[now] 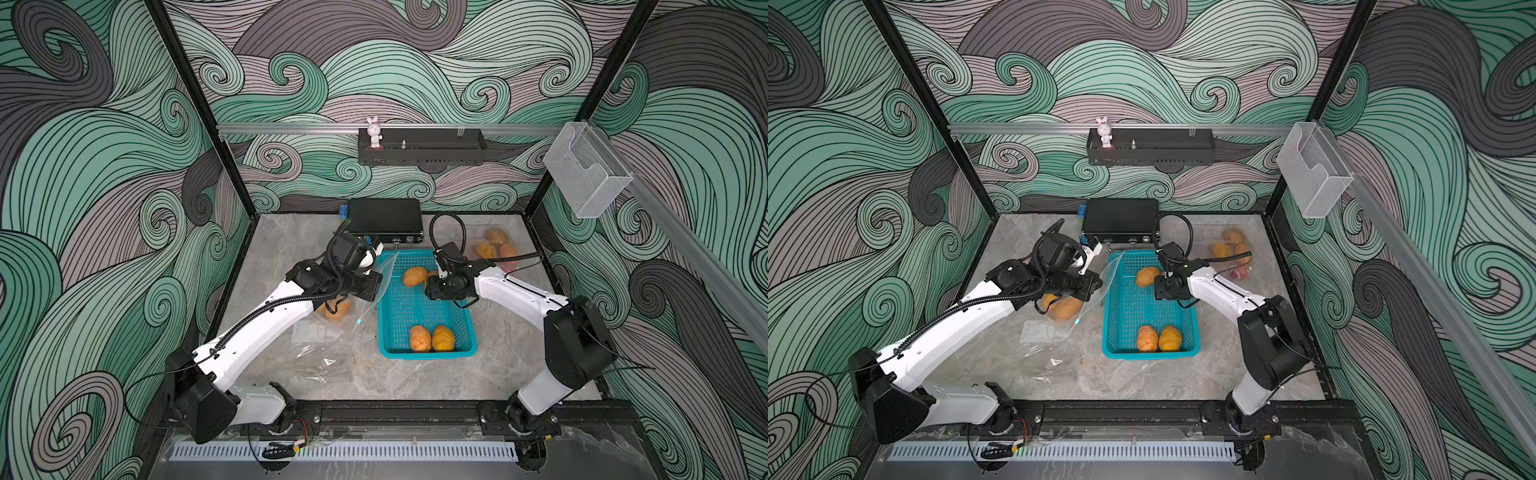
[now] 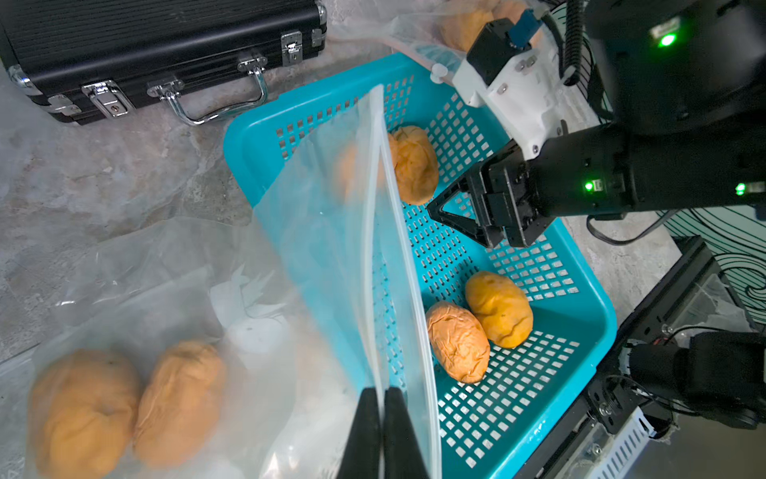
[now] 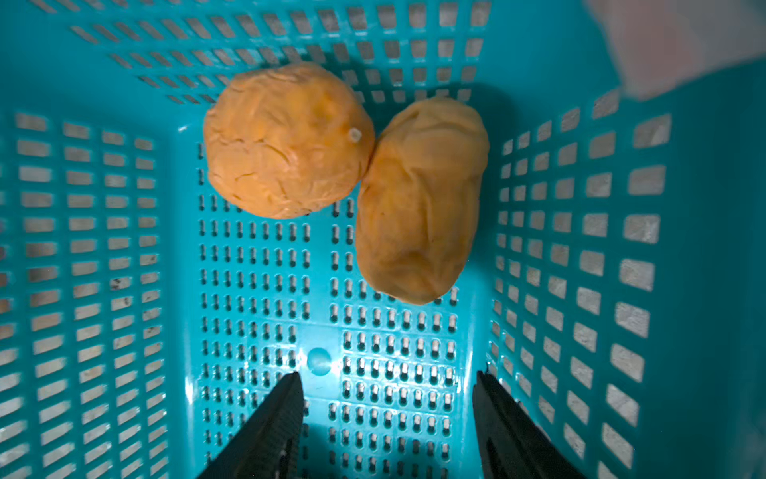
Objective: Put the potatoes into a zipper bag and zip it
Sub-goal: Pick up the potato from the basket.
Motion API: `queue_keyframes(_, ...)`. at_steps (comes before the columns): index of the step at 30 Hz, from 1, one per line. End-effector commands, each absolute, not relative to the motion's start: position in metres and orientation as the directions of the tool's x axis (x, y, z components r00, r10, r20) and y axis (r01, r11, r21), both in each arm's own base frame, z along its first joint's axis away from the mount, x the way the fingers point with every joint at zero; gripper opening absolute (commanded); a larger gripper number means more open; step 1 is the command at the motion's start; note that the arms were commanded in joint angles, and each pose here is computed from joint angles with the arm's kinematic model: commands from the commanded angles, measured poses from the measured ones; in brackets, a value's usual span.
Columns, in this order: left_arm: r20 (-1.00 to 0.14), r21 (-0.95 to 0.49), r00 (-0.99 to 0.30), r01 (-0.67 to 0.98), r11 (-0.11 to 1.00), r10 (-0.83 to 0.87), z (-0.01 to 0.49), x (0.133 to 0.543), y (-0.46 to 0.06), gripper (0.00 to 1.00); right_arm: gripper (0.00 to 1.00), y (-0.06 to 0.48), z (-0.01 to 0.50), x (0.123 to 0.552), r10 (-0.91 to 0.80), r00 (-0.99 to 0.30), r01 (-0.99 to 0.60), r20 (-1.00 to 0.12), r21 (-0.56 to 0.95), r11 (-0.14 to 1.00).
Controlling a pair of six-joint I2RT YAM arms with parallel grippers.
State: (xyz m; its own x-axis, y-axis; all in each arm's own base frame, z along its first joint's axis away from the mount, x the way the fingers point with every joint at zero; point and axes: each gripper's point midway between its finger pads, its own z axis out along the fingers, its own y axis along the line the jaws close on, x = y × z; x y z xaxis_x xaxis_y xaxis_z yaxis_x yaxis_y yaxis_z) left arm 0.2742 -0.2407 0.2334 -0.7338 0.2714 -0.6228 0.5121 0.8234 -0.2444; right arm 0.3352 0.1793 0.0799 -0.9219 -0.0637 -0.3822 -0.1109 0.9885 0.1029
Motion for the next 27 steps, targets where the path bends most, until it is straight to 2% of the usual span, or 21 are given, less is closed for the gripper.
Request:
queue_keyframes(1,-0.660,-0.258,-0.703,0.541,0.800,0.263,0.247,0.271,-0.244,0.00,0.64,0.170,0.088,0.352,-0.083,-0.895,-0.098,-0.438,0.013,0.995)
queue_keyframes(11,-0.664,-0.265,-0.706,0.532,0.805,0.248,0.249,0.268,-0.241,0.00,0.66,0.164,0.080,0.369,-0.100,-0.883,-0.076,-0.459,-0.070,0.995)
queue_keyframes(19,-0.666,-0.258,-0.704,0.528,0.809,0.247,0.249,0.268,-0.239,0.00,0.66,0.171,0.074,0.382,-0.095,-0.882,-0.071,-0.461,-0.068,0.995)
queue_keyframes(27,-0.657,-0.255,-0.711,0.524,0.813,0.252,0.245,0.269,-0.239,0.00,0.60,0.171,0.061,0.391,-0.107,-0.888,-0.058,-0.448,-0.120,0.991)
